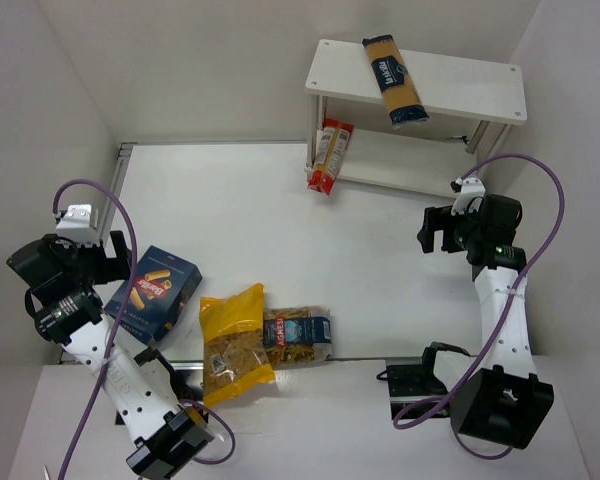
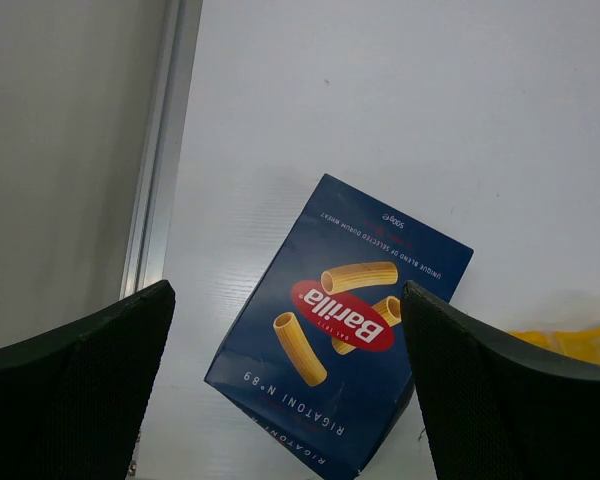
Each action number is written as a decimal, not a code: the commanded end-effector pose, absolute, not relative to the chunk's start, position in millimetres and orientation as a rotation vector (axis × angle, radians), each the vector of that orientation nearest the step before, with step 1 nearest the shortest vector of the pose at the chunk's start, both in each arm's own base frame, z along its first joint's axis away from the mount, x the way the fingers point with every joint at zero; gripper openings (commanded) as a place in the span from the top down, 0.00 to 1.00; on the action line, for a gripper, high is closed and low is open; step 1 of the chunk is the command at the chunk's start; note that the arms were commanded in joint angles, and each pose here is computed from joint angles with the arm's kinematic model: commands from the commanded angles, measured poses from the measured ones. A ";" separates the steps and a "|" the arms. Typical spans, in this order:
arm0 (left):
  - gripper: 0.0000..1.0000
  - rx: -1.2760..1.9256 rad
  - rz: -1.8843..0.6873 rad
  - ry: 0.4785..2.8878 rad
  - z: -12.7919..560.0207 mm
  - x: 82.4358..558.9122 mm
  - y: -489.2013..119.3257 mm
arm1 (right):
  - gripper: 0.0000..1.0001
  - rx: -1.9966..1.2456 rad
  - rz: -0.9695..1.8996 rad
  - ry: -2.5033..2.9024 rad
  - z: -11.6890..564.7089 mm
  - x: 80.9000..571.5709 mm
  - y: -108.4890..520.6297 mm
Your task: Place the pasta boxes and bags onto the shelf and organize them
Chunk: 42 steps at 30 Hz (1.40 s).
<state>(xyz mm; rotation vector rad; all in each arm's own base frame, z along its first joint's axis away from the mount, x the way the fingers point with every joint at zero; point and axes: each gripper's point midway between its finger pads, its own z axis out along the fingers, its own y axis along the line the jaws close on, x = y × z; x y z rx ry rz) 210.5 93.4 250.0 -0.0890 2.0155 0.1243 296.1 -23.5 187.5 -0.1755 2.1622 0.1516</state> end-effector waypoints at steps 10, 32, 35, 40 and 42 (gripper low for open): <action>0.01 -0.031 0.126 1.982 255.2 215.7 92.8 | 0.01 -0.193 0.135 2.113 197.1 301.5 -25.4; 0.01 1.219 -0.331 2.396 166.9 229.2 -78.2 | 0.01 -0.138 0.070 2.111 196.0 299.7 -39.4; 0.01 1.414 -0.320 2.405 142.9 222.6 -101.3 | 0.01 -0.112 0.060 2.120 193.5 299.4 -46.5; 0.01 1.691 -0.292 2.318 117.0 208.3 -135.0 | 0.01 -0.100 0.045 2.109 196.4 297.4 -53.7; 0.01 1.783 -0.323 2.304 106.2 199.6 -143.7 | 0.01 -0.097 0.056 2.105 197.0 297.0 -54.3</action>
